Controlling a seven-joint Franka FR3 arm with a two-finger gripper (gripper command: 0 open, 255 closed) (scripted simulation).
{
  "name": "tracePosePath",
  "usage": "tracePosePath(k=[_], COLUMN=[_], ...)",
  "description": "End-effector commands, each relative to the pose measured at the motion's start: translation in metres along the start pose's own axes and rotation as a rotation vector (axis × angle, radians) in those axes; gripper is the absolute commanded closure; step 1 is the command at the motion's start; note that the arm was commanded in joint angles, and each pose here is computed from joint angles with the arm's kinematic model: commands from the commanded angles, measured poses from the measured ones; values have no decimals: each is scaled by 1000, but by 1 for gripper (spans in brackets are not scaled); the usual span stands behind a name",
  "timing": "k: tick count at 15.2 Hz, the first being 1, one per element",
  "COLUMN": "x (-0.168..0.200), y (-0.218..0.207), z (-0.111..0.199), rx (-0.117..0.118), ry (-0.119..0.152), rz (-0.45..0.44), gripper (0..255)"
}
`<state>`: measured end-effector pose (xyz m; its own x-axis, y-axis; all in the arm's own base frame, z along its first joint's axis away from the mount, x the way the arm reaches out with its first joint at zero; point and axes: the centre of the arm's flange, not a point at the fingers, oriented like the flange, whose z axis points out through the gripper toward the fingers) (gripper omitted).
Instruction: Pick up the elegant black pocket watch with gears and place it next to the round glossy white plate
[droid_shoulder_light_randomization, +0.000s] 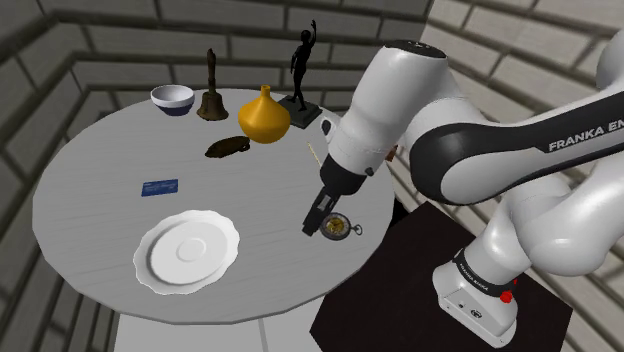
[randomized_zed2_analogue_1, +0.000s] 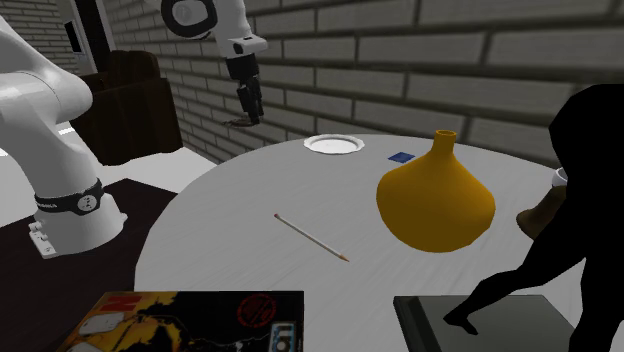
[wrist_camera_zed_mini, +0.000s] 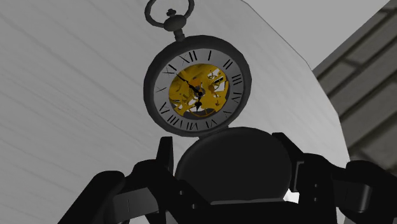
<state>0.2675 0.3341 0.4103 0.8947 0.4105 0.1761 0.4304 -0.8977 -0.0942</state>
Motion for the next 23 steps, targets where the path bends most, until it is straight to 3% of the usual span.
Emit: tracePosePath(k=[1,18,23], x=[-2,-18,-18], y=[0,9,9], z=[10,101,101], rx=[0,0,0], ry=[1,1,1], rz=[0,0,0], gripper=[255,255,255])
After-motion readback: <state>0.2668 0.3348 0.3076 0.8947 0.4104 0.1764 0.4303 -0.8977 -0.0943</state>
